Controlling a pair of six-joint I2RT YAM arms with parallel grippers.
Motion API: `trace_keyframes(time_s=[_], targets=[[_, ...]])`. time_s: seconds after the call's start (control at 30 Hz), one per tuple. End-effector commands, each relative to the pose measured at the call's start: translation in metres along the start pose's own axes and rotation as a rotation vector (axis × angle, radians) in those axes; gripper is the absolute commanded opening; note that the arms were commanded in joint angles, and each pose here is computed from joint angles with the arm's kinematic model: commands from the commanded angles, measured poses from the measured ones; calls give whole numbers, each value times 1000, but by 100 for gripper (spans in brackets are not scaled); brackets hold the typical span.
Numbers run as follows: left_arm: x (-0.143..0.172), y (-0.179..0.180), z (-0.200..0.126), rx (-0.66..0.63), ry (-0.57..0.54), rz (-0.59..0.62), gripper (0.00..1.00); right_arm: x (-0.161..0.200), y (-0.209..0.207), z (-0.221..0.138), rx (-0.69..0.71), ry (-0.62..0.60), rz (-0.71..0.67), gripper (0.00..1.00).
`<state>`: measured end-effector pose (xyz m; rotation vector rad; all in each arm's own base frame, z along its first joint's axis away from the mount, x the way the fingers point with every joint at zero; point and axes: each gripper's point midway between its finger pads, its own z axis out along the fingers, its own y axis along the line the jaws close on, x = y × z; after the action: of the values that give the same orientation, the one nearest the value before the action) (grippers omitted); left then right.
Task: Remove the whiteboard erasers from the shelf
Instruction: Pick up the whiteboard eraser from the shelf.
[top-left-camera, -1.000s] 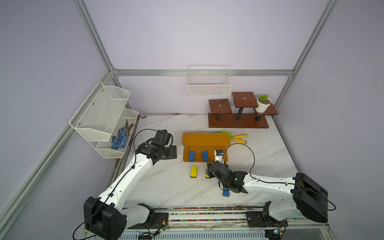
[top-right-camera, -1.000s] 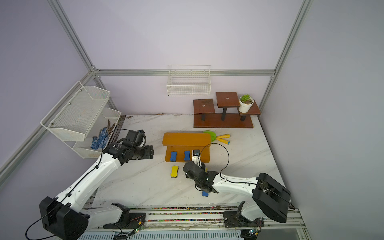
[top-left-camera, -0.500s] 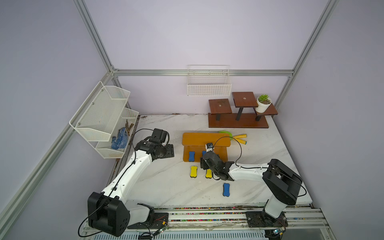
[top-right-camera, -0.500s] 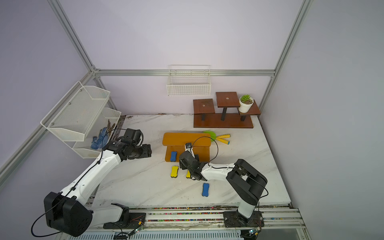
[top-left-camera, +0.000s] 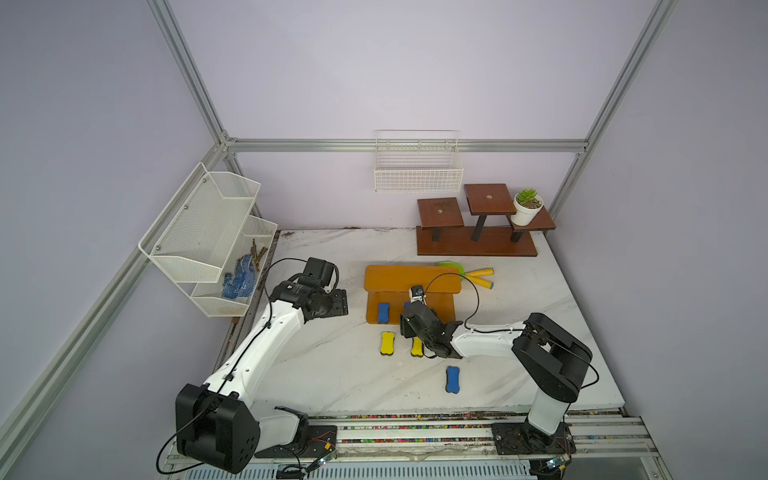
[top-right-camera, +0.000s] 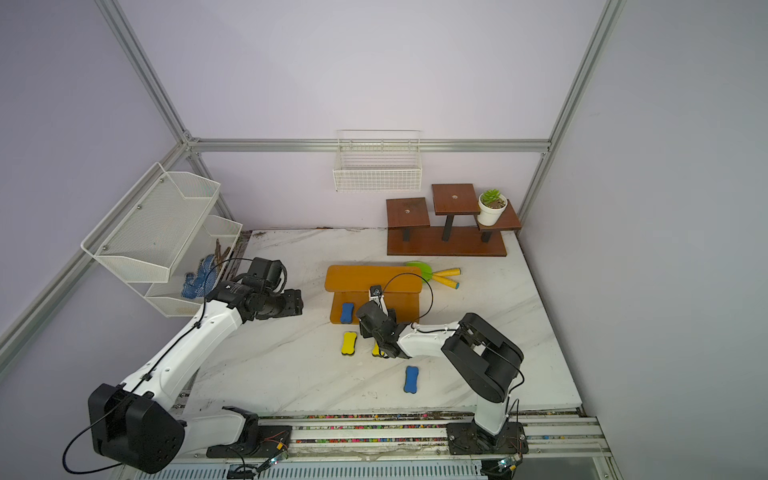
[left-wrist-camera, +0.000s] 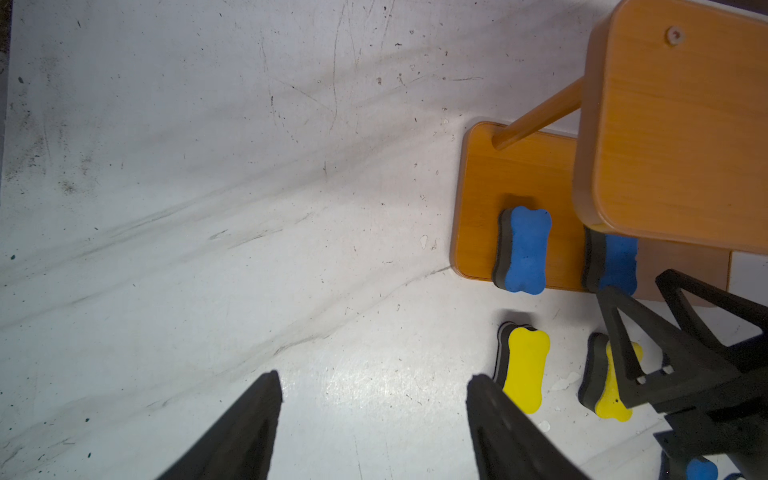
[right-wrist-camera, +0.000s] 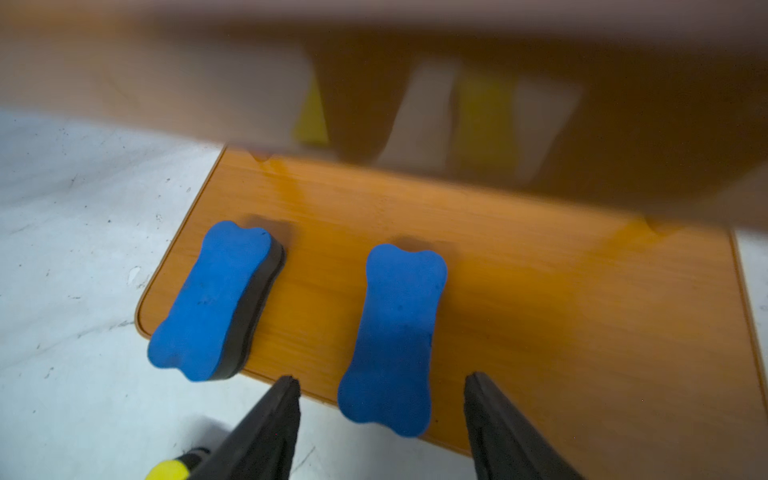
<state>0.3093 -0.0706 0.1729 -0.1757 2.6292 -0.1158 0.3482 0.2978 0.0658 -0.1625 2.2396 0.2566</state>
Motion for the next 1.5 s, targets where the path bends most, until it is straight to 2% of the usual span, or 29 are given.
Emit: trace_keyframes(time_s=[0.0, 0.03, 0.07, 0.2, 0.43, 0.53, 0.63, 0.7, 0.87, 1.0, 1.2, 1.33, 1.47], targets=[[-6, 0, -8, 21, -41, 14, 74, -8, 0, 6, 8, -20, 20, 68], [-6, 0, -8, 20, -40, 13, 74, -8, -1, 7, 11, -17, 19, 67], [-6, 0, -9, 20, -43, 14, 74, -7, -1, 8, 13, -16, 18, 63], [-7, 0, -9, 20, -45, 11, 74, -6, -1, 4, 5, -11, 29, 59], [-6, -3, -8, 39, -34, 11, 74, -16, 4, -26, -54, -158, 58, 56], [-6, -4, -8, 45, -32, 11, 74, -13, 3, -36, -84, -202, 110, 63], [-5, -4, -9, 49, -33, 12, 74, -4, 12, -41, -163, -229, 94, 75], [-6, -5, -9, 55, -35, 11, 74, 6, 12, -36, -166, -205, 95, 77], [-5, -7, -11, 70, -35, 12, 74, 15, 9, -24, -104, -140, 83, 76], [-4, -8, -12, 77, -35, 12, 74, 12, 5, -23, -86, -185, 79, 74], [-4, -9, -13, 83, -40, 12, 74, 15, 0, -24, -39, -235, 71, 62], [-3, -9, -13, 85, -38, 14, 74, 12, -1, -25, 33, -312, 45, 61], [-3, -9, -13, 86, -37, 13, 75, 12, 3, -19, 52, -327, 21, 61]])
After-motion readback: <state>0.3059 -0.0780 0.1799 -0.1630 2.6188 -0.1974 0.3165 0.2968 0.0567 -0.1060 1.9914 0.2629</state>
